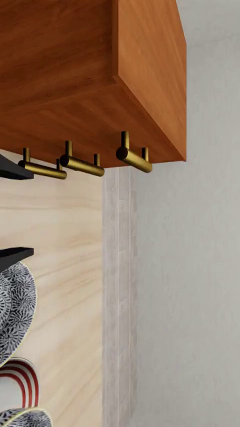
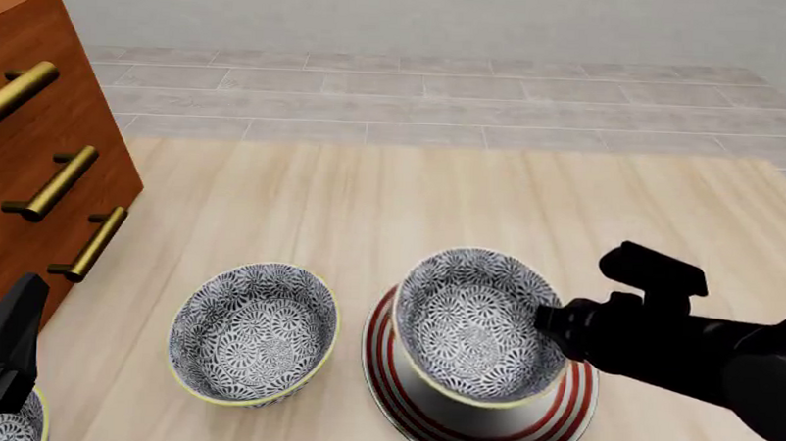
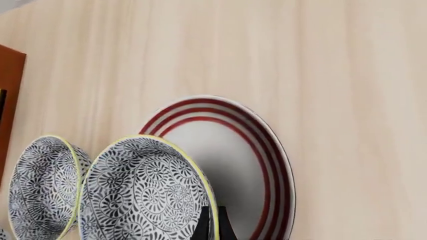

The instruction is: Pick up the bowl and put it in the front on the plate.

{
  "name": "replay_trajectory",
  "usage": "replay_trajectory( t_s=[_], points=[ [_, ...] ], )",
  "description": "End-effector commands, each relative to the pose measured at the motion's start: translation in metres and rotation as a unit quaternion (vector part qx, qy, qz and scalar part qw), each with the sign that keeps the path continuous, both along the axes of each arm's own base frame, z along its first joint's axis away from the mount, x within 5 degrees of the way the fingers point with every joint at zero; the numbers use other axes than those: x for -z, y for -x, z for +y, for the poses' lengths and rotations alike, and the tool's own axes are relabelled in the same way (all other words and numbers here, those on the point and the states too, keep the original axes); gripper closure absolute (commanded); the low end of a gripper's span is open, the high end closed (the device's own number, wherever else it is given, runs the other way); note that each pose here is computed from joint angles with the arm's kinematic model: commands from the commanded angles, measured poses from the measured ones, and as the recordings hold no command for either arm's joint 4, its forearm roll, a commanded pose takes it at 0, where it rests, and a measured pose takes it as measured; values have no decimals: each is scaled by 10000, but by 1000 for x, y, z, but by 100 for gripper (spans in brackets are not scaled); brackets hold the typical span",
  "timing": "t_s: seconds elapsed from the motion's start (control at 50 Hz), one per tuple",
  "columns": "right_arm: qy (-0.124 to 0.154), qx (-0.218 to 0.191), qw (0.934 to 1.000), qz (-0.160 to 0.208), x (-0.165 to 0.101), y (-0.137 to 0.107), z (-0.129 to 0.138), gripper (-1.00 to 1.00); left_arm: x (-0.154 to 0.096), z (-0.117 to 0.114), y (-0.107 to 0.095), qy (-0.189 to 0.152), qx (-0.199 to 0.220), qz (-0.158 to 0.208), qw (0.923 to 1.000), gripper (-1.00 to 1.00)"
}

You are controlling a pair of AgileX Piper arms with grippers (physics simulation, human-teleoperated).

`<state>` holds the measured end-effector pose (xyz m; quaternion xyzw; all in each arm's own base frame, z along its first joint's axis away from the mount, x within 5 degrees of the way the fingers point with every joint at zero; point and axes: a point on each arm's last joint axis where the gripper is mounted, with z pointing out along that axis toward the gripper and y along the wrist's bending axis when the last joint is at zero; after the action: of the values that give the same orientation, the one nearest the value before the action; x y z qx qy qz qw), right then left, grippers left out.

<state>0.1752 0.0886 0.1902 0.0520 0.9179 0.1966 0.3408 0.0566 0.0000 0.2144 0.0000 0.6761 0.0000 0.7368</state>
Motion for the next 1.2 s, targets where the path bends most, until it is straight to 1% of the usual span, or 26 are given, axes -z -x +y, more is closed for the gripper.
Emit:
replay_trajectory(
  t_s=[0.02, 0.14, 0.76, 1.2],
  points=[
    [-8, 147, 9999, 47, 6, -2, -5, 100, 0, 0, 0, 0, 0, 0, 10000, -100],
    [79, 69, 9999, 71, 9, -4, -3, 100, 0, 0, 0, 0, 0, 0, 10000, -100],
    [90, 27, 9998, 162, 21, -3, 0, 100, 0, 0, 0, 0, 0, 0, 10000, -100],
    [105, 27, 9998, 144, 22, -3, -1, 100, 0, 0, 0, 0, 0, 0, 10000, -100]
  ],
)
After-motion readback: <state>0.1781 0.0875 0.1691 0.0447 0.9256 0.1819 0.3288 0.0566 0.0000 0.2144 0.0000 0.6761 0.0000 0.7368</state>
